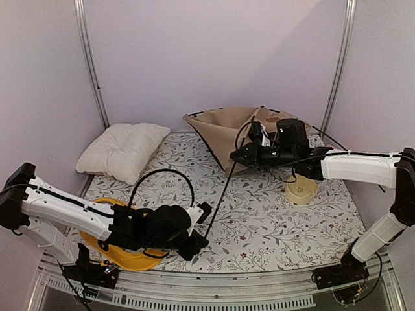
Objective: Set up the pet tent
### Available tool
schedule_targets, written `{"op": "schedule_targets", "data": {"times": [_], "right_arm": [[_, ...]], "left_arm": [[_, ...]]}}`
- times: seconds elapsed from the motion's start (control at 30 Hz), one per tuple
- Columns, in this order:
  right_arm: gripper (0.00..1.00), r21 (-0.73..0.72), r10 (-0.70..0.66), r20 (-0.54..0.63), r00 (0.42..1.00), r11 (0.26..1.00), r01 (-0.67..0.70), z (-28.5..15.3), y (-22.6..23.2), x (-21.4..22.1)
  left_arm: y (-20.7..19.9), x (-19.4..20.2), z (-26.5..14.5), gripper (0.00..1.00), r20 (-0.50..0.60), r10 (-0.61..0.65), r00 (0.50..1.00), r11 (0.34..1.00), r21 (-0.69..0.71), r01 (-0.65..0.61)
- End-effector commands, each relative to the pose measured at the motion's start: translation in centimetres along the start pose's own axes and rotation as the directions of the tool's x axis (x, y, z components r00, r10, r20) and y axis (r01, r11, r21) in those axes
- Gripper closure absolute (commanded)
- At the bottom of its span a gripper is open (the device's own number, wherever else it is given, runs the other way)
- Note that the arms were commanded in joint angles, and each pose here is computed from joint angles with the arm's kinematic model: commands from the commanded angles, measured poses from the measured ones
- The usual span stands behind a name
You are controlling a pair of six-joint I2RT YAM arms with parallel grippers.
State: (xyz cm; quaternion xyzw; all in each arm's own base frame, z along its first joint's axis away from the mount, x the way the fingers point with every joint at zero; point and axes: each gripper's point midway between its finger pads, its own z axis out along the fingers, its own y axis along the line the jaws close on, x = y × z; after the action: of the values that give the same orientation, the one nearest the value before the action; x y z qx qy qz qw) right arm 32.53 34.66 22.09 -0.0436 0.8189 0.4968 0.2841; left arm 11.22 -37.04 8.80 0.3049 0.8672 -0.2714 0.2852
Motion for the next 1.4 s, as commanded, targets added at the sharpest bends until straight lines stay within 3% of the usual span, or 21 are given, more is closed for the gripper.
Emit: {"op": "schedule_targets", "data": {"times": [0.0, 0.13, 0.2, 0.47, 0.6, 0.8, 1.03, 1.17, 1.3, 1.37], "right_arm": [[0.7, 0.038, -0.092, 0.078, 0.993, 0.995, 0.089, -1.5, 0.1, -2.0], [0.43, 0.051, -0.16, 0.102, 0.982, 0.987, 0.156, -2.5, 0.9, -1.9], [0.35, 0.062, -0.199, 0.137, 0.97, 0.979, 0.192, -3.4, 1.6, -2.3], [0.23, 0.078, -0.338, 0.265, 0.903, 0.941, 0.33, -7.3, 4.2, -2.6], [0.22, 0.089, -0.352, 0.354, 0.866, 0.935, 0.344, -9.5, 4.3, -2.7], [0.27, 0.113, -0.316, 0.371, 0.873, 0.949, 0.296, -9.3, 2.1, -1.9], [0.29, -0.07, -0.243, 0.404, 0.882, 0.953, 0.294, -7.8, 3.5, -1.5], [0.4, -0.108, -0.224, 0.393, 0.892, 0.952, 0.287, -6.1, 4.2, -1.6], [0.44, -0.011, -0.343, 0.438, 0.831, 0.922, 0.387, -4.9, 3.6, -0.6], [0.46, 0.115, -0.424, 0.498, 0.756, 0.897, 0.427, -5.2, 3.0, -0.8]], "left_arm": [[-2.5, -6.0, -2.2, 1.0, 0.177, 0.008, 0.984, 0.999, 0.035, -0.014], [-2.9, -7.5, -2.6, 1.0, 0.204, -0.02, 0.979, 0.998, 0.056, 0.009], [-2.9, -8.3, -2.8, 1.0, 0.215, -0.045, 0.976, 0.997, 0.07, 0.03], [-3.3, -10.7, -3.2, 1.0, 0.231, -0.119, 0.966, 0.983, 0.161, 0.083], [-3.8, -12.1, -3.7, 1.0, 0.237, -0.139, 0.961, 0.974, 0.209, 0.089], [-5.3, -14.1, -4.9, 1.0, 0.244, -0.16, 0.956, 0.947, 0.311, 0.079], [-6.2, -15.4, -6.4, 1.0, 0.264, -0.179, 0.948, 0.924, 0.376, 0.069], [-6.3, -15.7, -6.6, 1.0, 0.267, -0.186, 0.945, 0.916, 0.396, 0.068], [-6.8, -16.2, -6.8, 1.0, 0.274, -0.193, 0.942, 0.902, 0.428, 0.061], [-6.9, -16.7, -7.0, 1.0, 0.279, -0.202, 0.939, 0.893, 0.446, 0.06]]}}
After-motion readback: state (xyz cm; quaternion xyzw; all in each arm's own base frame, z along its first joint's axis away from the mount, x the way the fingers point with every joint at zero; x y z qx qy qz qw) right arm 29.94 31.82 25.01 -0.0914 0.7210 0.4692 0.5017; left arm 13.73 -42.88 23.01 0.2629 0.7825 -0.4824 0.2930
